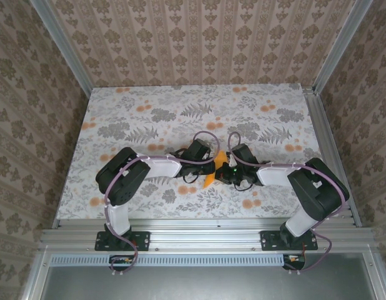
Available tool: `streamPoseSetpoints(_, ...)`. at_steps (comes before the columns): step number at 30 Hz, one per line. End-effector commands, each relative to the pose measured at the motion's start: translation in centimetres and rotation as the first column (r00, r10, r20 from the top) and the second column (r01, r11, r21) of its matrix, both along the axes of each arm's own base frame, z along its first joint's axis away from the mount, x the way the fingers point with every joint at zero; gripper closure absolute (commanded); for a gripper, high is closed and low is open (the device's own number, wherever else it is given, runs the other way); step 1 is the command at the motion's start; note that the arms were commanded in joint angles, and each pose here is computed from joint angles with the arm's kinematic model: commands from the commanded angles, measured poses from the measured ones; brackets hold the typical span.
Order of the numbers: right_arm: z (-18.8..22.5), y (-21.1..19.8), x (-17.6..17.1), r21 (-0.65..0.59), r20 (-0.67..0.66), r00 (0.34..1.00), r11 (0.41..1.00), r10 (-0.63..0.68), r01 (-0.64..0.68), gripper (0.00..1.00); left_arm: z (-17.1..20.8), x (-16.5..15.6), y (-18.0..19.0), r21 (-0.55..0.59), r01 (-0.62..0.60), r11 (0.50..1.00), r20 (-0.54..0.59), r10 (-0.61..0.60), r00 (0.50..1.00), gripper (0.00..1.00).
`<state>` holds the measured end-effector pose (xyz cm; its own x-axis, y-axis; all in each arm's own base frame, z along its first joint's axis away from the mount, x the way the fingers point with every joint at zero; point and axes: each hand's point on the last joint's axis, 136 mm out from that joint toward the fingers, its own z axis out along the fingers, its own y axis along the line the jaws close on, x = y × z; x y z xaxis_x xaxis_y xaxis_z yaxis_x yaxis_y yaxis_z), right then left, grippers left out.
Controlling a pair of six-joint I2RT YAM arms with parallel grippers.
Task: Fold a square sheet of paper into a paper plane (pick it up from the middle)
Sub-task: Perform the fifth fold on the wing at the bottom-center of the table.
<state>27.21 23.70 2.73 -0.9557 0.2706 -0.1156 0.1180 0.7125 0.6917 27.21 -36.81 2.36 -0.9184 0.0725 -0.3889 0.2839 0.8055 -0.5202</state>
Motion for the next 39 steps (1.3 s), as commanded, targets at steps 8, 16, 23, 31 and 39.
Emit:
streamPoseSetpoints(8,-0.2,-1.0,0.9,-0.004,-0.017,0.999,0.999,-0.045,0.045,0.87,-0.7,-1.0,0.3,0.041,0.039,0.998,-0.027,-0.038,0.999,0.92)
streamPoseSetpoints(16,-1.2,-0.6,1.4,0.005,-0.038,0.998,0.999,-0.049,0.049,0.87,0.5,-0.8,0.0,0.016,0.037,0.999,-0.011,-0.037,0.999,0.92)
streamPoseSetpoints(23,-2.0,-0.7,1.3,-0.013,-0.06,0.997,0.999,-0.052,0.051,0.91,1.8,-1.2,-1.1,-0.041,0.057,0.998,-0.013,-0.057,0.998,0.91)
streamPoseSetpoints(31,-2.4,-0.9,1.2,-0.023,-0.066,0.997,0.999,-0.05,0.048,0.93,2.6,-1.5,-1.7,-0.061,0.062,0.996,-0.009,-0.063,0.998,0.91)
streamPoseSetpoints(39,-2.2,-1.1,1.1,-0.027,-0.06,0.997,0.998,-0.049,0.048,0.93,3.6,-1.2,-1.4,-0.045,0.069,0.997,0.021,-0.068,0.997,0.91)
